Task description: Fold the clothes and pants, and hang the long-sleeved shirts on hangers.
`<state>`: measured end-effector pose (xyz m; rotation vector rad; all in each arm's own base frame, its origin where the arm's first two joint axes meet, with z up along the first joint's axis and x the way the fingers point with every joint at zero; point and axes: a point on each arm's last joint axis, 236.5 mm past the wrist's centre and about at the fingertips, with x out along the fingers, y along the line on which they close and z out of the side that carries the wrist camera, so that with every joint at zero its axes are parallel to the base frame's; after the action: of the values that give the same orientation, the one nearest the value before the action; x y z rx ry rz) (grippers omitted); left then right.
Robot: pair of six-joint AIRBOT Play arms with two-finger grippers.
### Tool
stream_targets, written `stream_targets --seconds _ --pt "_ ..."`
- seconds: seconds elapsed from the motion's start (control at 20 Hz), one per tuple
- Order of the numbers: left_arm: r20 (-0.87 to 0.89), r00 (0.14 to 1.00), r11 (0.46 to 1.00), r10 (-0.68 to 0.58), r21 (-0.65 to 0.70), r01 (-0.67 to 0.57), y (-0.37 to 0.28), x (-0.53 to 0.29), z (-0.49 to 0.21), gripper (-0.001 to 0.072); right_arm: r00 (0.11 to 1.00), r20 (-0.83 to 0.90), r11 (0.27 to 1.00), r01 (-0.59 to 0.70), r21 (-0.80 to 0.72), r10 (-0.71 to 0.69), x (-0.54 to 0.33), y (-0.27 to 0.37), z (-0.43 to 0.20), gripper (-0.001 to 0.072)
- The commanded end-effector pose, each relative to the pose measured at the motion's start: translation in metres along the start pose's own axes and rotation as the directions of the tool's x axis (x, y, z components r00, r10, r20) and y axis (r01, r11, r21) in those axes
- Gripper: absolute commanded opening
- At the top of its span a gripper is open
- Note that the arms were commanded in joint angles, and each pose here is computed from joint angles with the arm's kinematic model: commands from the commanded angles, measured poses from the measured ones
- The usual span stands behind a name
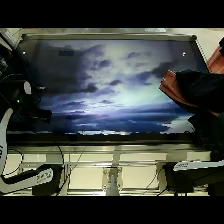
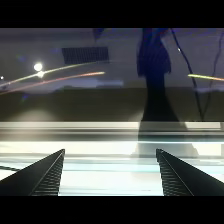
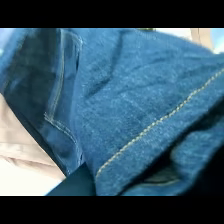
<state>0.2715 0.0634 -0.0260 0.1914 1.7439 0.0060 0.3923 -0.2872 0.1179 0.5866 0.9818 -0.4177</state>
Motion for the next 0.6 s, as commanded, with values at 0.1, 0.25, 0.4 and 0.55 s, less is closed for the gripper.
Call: stream_targets --seconds 0.1,0.25,0.4,0.55 --pt "0.0 1.0 1.0 0.0 0.0 0.0 0.0 0.0 0.0 0.0658 0.989 -0.135 0.998 0.055 -0.009 -0.056 0.029 -0.014 -0.025 0.0275" --pt "-0.001 1.0 1.0 0.0 0.0 0.0 0.0 0.0 0.0 0.0658 0.989 -0.127 0.997 0.069 -0.015 -0.071 0.023 -0.016 -0.023 0.0375" --pt "0.0 1.0 1.0 0.0 0.0 0.0 0.0 0.0 0.0 0.0658 0.994 -0.075 0.996 0.083 -0.029 -0.085 0.004 -0.013 -0.013 0.0384" --pt "0.0 1.0 1.0 0.0 0.0 0.0 0.0 0.0 0.0 0.0658 0.998 -0.017 0.998 -0.058 -0.019 0.058 -0.021 0.032 -0.006 0.0383"
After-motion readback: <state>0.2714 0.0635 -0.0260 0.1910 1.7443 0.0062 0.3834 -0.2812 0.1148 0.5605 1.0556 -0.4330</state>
